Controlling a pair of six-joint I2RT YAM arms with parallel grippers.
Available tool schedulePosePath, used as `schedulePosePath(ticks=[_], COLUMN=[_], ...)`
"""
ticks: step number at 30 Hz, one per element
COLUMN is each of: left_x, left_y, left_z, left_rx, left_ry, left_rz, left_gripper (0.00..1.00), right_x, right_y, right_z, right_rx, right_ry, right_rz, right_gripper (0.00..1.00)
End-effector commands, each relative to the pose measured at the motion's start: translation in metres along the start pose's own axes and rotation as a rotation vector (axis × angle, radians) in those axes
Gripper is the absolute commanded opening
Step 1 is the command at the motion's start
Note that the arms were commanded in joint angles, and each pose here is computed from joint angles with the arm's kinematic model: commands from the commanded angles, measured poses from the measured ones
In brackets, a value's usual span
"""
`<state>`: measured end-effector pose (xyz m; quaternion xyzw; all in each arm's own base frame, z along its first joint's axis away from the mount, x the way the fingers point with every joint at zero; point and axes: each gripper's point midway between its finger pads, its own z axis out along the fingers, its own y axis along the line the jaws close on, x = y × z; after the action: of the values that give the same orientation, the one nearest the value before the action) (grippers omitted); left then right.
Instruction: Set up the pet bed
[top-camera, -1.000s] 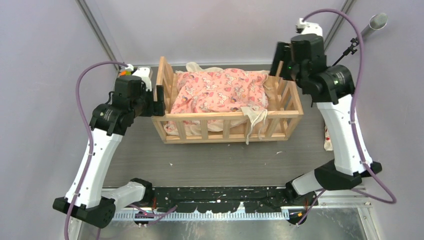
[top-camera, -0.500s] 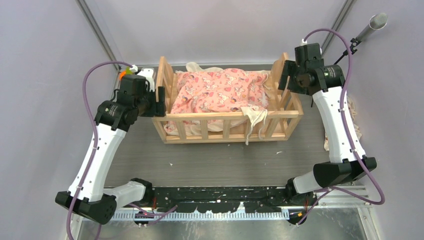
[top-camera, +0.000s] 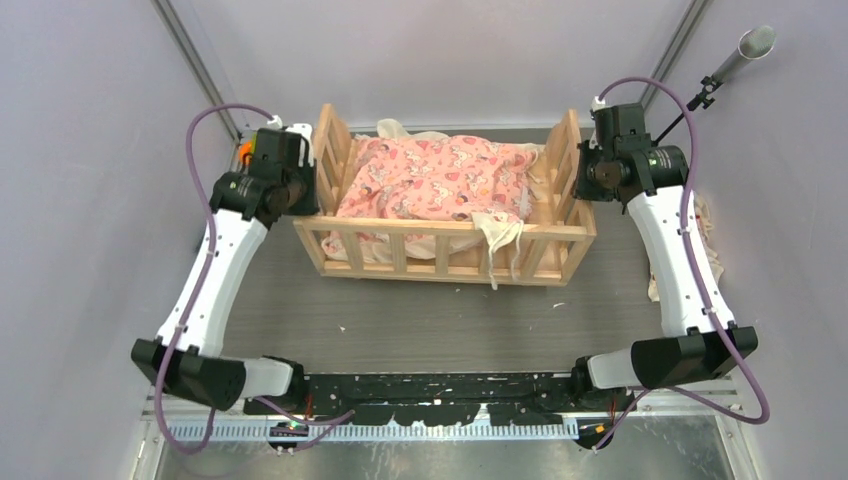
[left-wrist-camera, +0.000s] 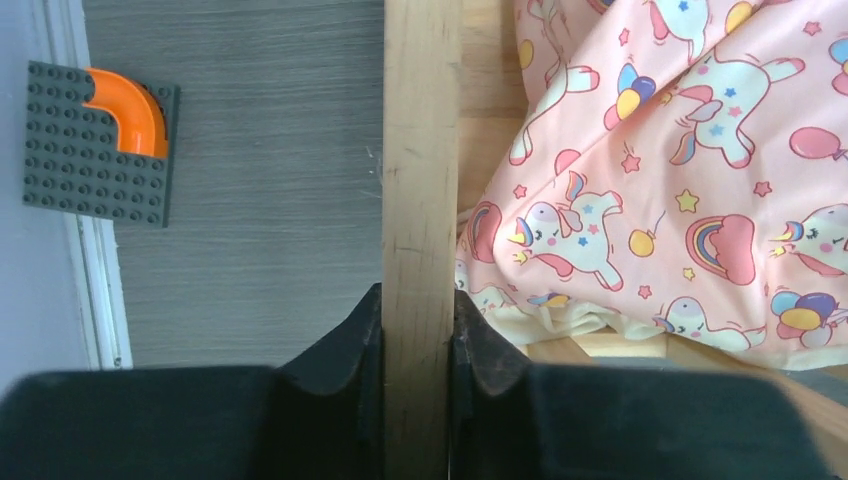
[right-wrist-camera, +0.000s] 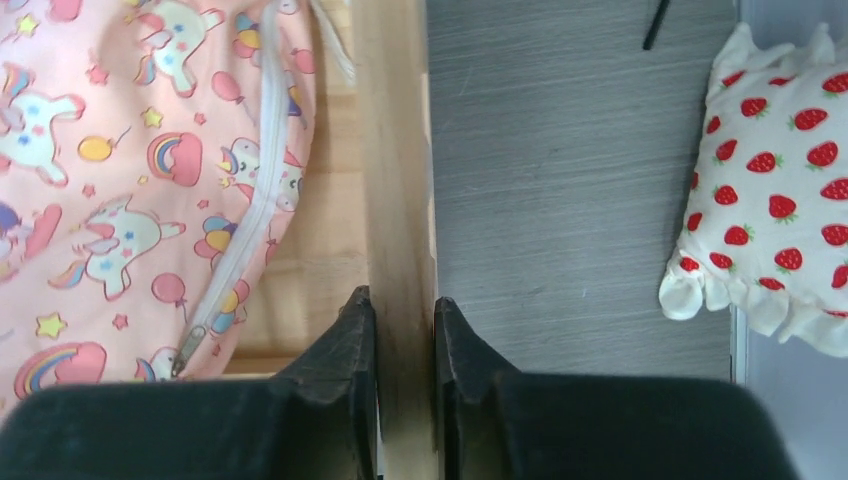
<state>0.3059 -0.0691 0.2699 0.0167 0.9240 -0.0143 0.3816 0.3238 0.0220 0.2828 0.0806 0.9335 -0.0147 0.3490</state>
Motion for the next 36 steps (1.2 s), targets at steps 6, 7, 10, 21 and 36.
schedulePosePath(ticks=[6,7,10,21,36], left_x=[-0.094,-0.104,-0.132,-0.181,-0.211], left_y=[0.006,0.006,0.006,0.064,0.048], left_z=[0.033,0.039,0.056,0.115,0.042], left_rx=[-0.045,-0.051,-0.069,-0.136,0.016], left_ry=[-0.098,-0.105,-0.137,-0.187,-0.35], left_rz=[0.013,0.023,0.067,-0.064,-0.154], left_gripper=[0.0,0.0,0.0,0.14,0.84], right_x=[-0.002,0.0,0.013,0.069,0.022], right_y=[0.06,0.068,0.093,0.168,0.102], right_z=[-0.041,-0.046,-0.062,-0.092,-0.126], right_rx=[-0.298,-0.319,-0.359,-0.54,-0.302], right_ry=[-0.089,-0.091,-0.102,-0.086,-0.307], right_rz=[0.16,0.155,0.116,0.218,0.134], right_gripper=[0.01,0.01,0.01,0.1,0.75])
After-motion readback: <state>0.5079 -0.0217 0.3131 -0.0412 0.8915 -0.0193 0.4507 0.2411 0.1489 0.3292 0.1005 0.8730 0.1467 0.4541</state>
